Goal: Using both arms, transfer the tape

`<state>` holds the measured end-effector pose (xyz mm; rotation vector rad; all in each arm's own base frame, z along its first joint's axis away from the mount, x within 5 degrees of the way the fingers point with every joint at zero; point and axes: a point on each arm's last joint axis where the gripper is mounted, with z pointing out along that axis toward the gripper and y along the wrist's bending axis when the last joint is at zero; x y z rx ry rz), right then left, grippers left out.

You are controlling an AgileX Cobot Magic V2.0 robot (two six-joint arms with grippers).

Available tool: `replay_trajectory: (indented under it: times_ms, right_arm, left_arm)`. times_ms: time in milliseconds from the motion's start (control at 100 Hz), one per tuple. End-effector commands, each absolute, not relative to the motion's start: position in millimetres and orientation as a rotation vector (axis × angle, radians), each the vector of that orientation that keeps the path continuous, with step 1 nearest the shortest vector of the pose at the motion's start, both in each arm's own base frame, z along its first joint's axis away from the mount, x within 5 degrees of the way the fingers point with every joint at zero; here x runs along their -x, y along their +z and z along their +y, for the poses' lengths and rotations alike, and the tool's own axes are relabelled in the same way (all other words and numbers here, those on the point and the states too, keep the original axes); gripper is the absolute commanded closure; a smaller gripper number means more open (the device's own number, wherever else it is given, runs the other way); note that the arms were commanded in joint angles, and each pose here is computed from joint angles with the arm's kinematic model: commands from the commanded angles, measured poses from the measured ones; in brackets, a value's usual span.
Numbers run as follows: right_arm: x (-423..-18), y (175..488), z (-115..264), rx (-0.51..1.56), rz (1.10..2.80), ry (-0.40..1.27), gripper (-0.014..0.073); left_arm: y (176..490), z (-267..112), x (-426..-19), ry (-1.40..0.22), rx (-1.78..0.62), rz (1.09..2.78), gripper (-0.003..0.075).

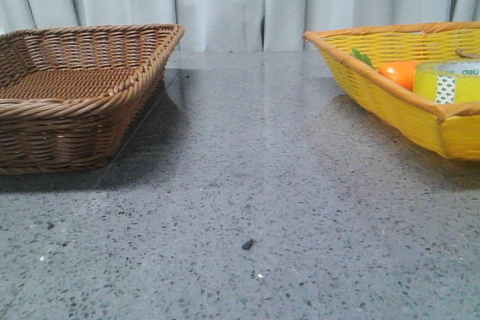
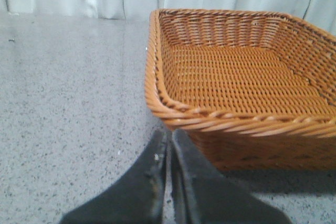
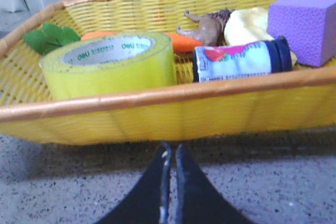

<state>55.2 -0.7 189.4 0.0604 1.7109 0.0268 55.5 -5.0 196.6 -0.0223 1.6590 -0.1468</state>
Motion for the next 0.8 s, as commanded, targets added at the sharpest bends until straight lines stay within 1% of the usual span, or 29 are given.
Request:
replay_trajectory:
  times_ms: [0, 120, 320, 530, 700, 790]
  right_arm:
    - [-55.4, 193.5, -0.9, -0.049, 1.603, 0.019, 0.0669]
    - [-55.4, 194.1, -0.9, -0.049, 1.596, 0.019, 0.0669]
    - [-55.3, 200.4, -1.1, -0.048, 1.527, 0.018, 0.0669]
    - [-54.3, 207.4, -0.8, -0.087, 1.506, 0.064, 0.0669]
    - [-49.5, 227.9, -0.1, -0.082, 1.505, 0.069, 0.0669]
    - [-47.4, 239.9, 0.3, -0.079, 1.52, 0.071, 0.0669]
  left_arm:
    - [204.2, -4.2, -54.0, -0.162, 0.042, 1.535, 0.0741]
    - [204.4, -4.2, -54.0, -0.162, 0.042, 1.534, 0.0741]
    - [204.5, -4.2, -54.0, -0.162, 0.042, 1.533, 0.0741]
    - [213.5, -4.4, -52.6, -0.226, 0.093, 1.496, 0.0741]
    - [243.2, -4.0, -46.2, -0.236, 0.091, 1.408, 0.0741]
    - [260.2, -4.1, -44.2, -0.239, 0.087, 1.395, 0.0741]
